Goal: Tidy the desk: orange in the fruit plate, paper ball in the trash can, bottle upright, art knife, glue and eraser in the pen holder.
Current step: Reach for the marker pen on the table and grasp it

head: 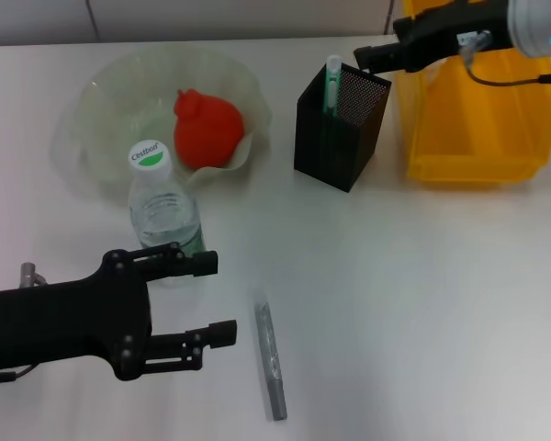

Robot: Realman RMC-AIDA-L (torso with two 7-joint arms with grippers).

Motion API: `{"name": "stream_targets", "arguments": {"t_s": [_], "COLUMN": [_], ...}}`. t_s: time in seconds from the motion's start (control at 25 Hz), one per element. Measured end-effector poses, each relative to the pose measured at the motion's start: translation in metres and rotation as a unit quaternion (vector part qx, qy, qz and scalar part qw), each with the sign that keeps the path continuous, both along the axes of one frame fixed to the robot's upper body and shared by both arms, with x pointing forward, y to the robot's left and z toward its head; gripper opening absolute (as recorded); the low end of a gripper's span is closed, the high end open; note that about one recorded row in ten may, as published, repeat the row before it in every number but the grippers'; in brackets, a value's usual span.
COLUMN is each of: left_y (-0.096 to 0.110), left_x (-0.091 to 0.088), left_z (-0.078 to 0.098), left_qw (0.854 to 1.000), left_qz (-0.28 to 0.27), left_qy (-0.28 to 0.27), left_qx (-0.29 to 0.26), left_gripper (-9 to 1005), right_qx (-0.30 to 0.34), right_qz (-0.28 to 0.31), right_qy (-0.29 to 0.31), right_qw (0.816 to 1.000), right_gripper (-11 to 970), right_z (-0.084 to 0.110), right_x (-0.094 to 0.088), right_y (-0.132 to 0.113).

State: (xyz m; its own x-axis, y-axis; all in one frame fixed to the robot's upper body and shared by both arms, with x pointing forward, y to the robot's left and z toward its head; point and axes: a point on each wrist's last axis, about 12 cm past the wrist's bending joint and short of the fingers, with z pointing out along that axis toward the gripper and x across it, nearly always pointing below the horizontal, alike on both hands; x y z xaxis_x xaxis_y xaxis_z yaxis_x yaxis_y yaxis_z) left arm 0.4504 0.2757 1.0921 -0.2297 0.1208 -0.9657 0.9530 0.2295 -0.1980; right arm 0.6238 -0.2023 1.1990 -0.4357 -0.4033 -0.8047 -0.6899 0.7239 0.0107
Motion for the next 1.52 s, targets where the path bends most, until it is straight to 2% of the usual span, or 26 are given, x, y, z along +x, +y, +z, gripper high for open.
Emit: {"name": "stream_targets", "arguments": {"t_s": [0.08,0.16,0.2,0.32,0.44,0.48,0.52,0.6,0.68,0.76,0.8,0.84,0.88,1.0,1.16,1.24,1.52], "left_y": [-0.006,-0.018,-0.018,-0.034,-0.051,-0.062,-0.062,-0.069,-0.086,-0.086,-0.086,-0.093,-0.104,-0.114,-0.123,-0.135,-0.15], "left_x": [0.002,0.005,0.005,0.005,0.005,0.006,0.006,0.006,0.011,0.011,0.011,0.014,0.027,0.031,0.031,0.028,0.021], "left_z": [0.007,0.018,0.018,0.029,0.039,0.045,0.045,0.049,0.057,0.057,0.057,0.061,0.065,0.062,0.058,0.052,0.045], "left_qw": [1.0,0.997,0.997,0.99,0.98,0.972,0.972,0.967,0.957,0.957,0.957,0.952,0.937,0.923,0.914,0.906,0.899], "left_qz": [0.0,0.004,0.004,0.006,0.007,0.013,0.013,0.019,0.034,0.034,0.034,0.046,0.093,0.119,0.132,0.141,0.127], "left_qy": [0.013,0.034,0.034,0.057,0.08,0.093,0.093,0.102,0.116,0.116,0.116,0.126,0.164,0.186,0.183,0.166,0.146], "left_qx": [0.023,0.072,0.072,0.133,0.181,0.214,0.214,0.232,0.262,0.262,0.262,0.276,0.294,0.315,0.336,0.364,0.394], "left_gripper": [760,760,760,759,759,759,759,759,759,759,759,759,759,759,758,758,758], "right_qx": [0.021,0.05,0.067,0.11,0.139,0.154,0.154,0.167,0.179,0.189,0.19,0.191,0.19,0.185,0.185,0.183,0.174], "right_qz": [0.003,0.017,0.03,0.072,0.099,0.108,0.108,0.108,0.103,0.098,0.097,0.095,0.095,0.095,0.1,0.102,0.108], "right_qy": [-0.006,-0.013,-0.02,-0.047,-0.054,-0.045,-0.045,-0.037,-0.031,-0.031,-0.034,-0.038,-0.045,-0.058,-0.062,-0.065,-0.076], "right_qw": [1.0,0.998,0.997,0.99,0.984,0.981,0.981,0.979,0.978,0.977,0.976,0.976,0.976,0.976,0.976,0.976,0.976], "right_gripper": [613,665,691,717,716,716,716,716,716,716,716,715,715,715,714,714,712], "right_z": [0.001,0.0,-0.002,-0.017,-0.05,-0.074,-0.074,-0.091,-0.108,-0.122,-0.126,-0.13,-0.133,-0.14,-0.146,-0.148,-0.15], "right_x": [-0.012,-0.03,-0.04,-0.07,-0.096,-0.11,-0.11,-0.121,-0.133,-0.142,-0.145,-0.148,-0.151,-0.157,-0.159,-0.159,-0.16], "right_y": [-0.009,-0.02,-0.026,-0.042,-0.059,-0.07,-0.07,-0.081,-0.091,-0.098,-0.1,-0.103,-0.105,-0.108,-0.106,-0.105,-0.105]}}
